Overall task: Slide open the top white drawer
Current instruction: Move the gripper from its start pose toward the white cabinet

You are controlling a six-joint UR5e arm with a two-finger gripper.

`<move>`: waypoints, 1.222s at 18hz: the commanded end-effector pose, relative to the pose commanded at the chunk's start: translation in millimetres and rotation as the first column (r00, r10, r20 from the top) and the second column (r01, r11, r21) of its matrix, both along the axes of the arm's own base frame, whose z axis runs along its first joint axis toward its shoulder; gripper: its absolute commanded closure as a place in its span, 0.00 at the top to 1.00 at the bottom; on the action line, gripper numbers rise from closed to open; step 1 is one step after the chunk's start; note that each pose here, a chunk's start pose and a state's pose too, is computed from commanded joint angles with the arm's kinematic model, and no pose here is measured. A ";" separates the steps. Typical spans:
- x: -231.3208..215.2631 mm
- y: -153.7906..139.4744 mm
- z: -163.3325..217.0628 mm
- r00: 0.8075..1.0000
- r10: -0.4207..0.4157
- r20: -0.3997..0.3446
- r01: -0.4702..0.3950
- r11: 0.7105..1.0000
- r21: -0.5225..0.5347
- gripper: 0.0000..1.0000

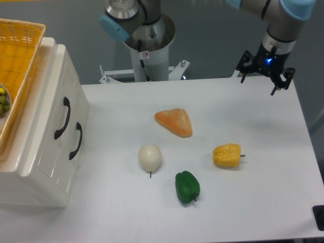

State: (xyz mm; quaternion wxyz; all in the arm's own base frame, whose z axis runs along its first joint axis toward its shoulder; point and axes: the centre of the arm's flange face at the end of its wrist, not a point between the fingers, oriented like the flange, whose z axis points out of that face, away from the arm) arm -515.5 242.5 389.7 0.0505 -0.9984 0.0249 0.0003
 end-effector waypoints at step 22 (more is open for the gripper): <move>27.2 14.4 -31.0 0.994 0.025 0.105 -0.023 0.999 -0.028 1.00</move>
